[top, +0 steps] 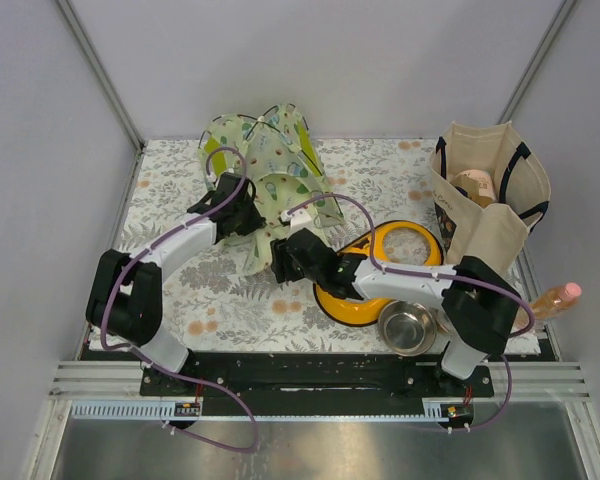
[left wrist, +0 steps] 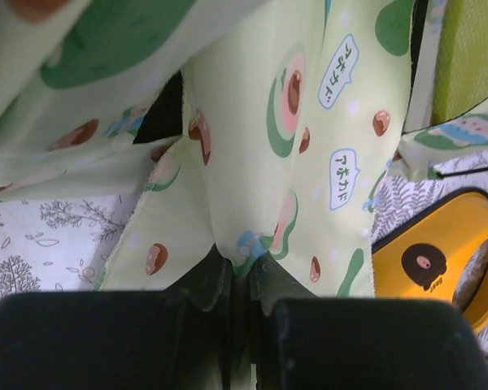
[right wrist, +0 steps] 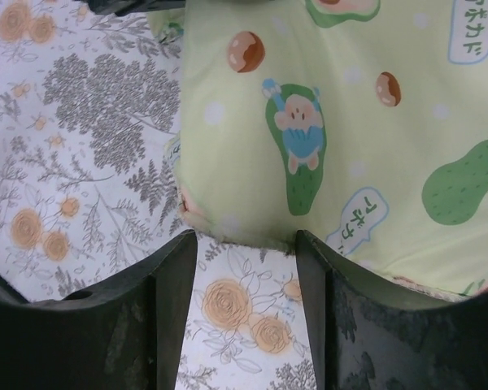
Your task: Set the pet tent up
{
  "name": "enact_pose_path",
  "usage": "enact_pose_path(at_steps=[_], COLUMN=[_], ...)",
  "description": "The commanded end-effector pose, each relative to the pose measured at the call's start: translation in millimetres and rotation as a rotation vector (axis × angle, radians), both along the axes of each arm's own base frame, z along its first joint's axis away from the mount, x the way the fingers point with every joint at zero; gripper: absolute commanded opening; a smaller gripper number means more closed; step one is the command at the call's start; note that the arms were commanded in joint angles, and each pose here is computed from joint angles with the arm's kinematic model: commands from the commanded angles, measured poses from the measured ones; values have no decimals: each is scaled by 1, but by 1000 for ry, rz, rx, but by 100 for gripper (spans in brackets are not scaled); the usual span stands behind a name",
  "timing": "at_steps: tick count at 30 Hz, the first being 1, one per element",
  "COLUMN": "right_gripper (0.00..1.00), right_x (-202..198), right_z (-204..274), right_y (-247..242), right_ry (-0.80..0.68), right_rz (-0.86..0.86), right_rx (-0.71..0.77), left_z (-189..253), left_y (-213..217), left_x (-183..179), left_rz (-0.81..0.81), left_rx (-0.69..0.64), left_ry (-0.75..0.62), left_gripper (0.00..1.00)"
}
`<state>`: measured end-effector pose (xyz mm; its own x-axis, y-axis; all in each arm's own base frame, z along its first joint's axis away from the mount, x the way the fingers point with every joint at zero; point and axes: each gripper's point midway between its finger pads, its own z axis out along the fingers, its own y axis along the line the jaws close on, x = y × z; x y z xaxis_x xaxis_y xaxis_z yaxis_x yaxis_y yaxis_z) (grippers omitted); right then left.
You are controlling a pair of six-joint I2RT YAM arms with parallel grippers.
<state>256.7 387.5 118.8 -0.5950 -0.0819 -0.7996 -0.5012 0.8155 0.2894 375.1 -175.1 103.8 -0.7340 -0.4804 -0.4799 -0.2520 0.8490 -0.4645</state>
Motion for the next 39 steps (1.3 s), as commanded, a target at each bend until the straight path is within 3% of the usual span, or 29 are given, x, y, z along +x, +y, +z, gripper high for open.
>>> enact_pose_path(at_steps=[1,4,7,16,18,23,28,34,39], right_gripper=[59,57,58,78,82,89,90,90,90], right_x=[37,48,53,9,-5,-33,-30,12,48], right_z=[13,9,10,45,48,66,93,121,117], right_y=[5,7,8,-21,-33,-51,-50,-20,16], right_ry=[-68,-69,-70,-13,4,24,-42,-179,-240], right_rz=[-72,-88,-84,10,26,89,111,111,132], right_rx=[14,12,18,60,61,110,128,55,-35], left_z=[14,13,14,47,62,77,103,133,124], left_y=[4,3,-1,-17,-17,-9,27,80,85], left_x=[33,40,44,15,2,-36,-56,-48,-18], left_rz=[108,113,91,-64,-102,-159,-115,5,10], left_rx=[-39,-47,-65,-150,-166,-177,-36,222,316], left_ry=[-121,-135,-146,-213,-241,-274,-384,-527,-533], left_gripper=[0,2,14,74,81,88,90,85,84])
